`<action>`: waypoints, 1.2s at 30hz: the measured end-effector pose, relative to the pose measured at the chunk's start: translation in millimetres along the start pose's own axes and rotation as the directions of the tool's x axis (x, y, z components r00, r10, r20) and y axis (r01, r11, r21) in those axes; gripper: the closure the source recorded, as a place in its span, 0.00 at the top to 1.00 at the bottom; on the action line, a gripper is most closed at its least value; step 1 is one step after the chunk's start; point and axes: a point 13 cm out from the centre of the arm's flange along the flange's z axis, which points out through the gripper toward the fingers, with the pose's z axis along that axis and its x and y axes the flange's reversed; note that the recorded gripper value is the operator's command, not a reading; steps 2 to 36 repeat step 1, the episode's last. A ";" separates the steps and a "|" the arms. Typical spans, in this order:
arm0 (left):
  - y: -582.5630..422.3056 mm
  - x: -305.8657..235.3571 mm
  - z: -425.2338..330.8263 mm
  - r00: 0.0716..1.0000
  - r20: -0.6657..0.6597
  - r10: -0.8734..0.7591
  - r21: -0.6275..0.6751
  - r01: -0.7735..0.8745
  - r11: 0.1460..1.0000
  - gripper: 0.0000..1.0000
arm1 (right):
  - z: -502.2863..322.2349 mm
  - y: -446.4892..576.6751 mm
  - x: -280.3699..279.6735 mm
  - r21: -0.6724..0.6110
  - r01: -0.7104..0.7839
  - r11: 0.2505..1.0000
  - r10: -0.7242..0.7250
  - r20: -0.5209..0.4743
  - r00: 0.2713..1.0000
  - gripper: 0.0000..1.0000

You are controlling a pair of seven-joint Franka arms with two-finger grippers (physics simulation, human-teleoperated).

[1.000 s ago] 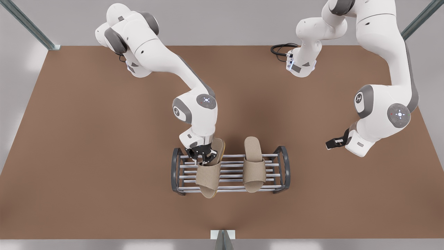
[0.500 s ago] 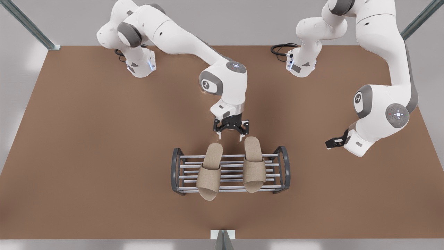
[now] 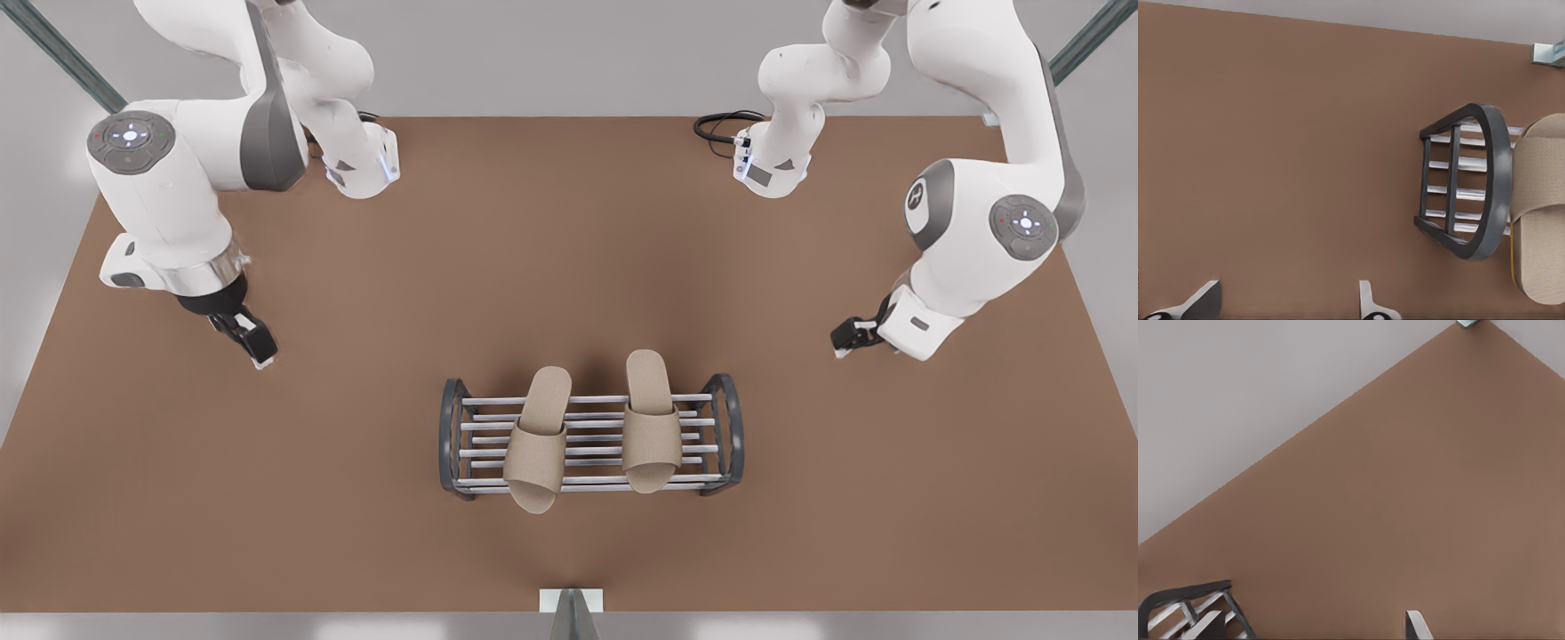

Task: Place the right shoe on the shoe rack with the right arm, and place the left shoe on the shoe rack with the left arm

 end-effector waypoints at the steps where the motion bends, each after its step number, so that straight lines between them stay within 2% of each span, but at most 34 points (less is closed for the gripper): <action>1: -0.2 1.8 0.6 1.000 -0.007 0.000 -0.002 0.000 1.000 1.00 | -3.8 -18.1 -5.3 -0.012 0.008 1.000 -0.008 -0.016 1.000 1.00; 36: -0.2 1.8 0.6 1.000 -0.007 0.000 -0.002 0.000 1.000 1.00 | -3.8 -18.1 -5.3 -0.012 0.008 1.000 -0.008 -0.016 1.000 1.00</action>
